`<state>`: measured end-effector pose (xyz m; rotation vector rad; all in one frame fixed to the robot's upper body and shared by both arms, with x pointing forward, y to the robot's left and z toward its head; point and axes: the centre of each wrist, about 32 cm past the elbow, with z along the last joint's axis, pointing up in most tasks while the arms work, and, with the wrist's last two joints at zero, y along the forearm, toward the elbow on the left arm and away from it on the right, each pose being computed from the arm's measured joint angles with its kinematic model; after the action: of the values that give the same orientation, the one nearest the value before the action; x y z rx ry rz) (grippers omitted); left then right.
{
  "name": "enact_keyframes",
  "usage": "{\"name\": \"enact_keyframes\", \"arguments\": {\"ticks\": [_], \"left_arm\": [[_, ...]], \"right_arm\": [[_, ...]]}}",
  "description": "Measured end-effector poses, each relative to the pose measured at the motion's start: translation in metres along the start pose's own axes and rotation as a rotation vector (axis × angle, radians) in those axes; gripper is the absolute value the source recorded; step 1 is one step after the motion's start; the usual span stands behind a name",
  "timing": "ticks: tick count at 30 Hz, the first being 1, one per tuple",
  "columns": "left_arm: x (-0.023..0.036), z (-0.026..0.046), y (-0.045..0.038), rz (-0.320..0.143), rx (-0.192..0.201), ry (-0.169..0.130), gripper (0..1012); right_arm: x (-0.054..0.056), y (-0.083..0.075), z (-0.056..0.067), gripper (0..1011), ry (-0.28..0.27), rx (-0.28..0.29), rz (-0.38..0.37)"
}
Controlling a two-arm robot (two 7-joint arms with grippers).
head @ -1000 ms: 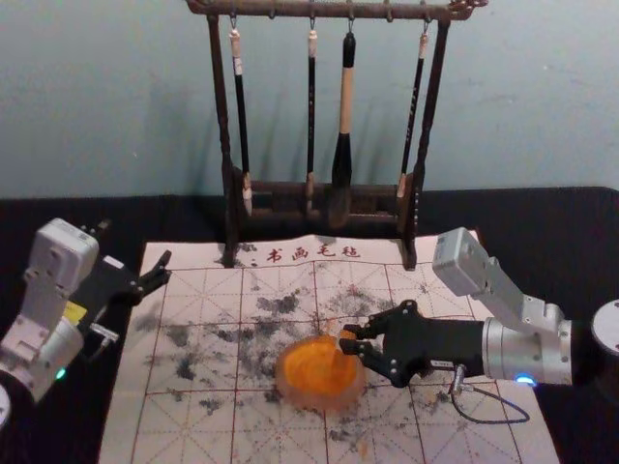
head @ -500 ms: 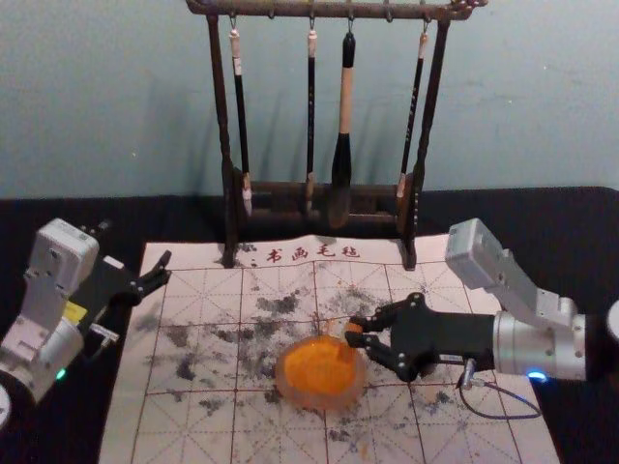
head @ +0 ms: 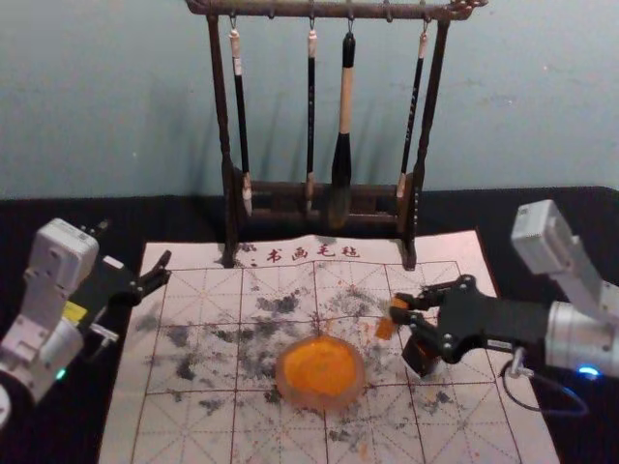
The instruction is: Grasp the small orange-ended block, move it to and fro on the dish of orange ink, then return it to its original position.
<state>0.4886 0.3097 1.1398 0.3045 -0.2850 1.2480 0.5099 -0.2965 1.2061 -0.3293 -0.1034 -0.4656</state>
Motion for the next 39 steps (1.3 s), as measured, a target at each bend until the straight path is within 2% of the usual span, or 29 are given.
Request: {"name": "enact_keyframes", "arguments": {"ticks": [7,16,28,39], "left_arm": [[0.0,0.0,0.0,0.0,0.0,0.0,1001],[0.0,0.0,0.0,0.0,0.0,0.0,1001],[0.0,0.0,0.0,0.0,0.0,0.0,1001],[0.0,0.0,0.0,0.0,0.0,0.0,1001]], "right_arm": [[-0.002,-0.02,-0.006,104,0.016,-0.004,-0.047],[-0.004,-0.033,-0.017,104,0.051,-0.015,-0.084],[-0.004,-0.04,-0.026,104,0.076,-0.026,-0.116],[-0.001,-0.037,-0.033,104,0.092,-0.038,-0.128]]}}
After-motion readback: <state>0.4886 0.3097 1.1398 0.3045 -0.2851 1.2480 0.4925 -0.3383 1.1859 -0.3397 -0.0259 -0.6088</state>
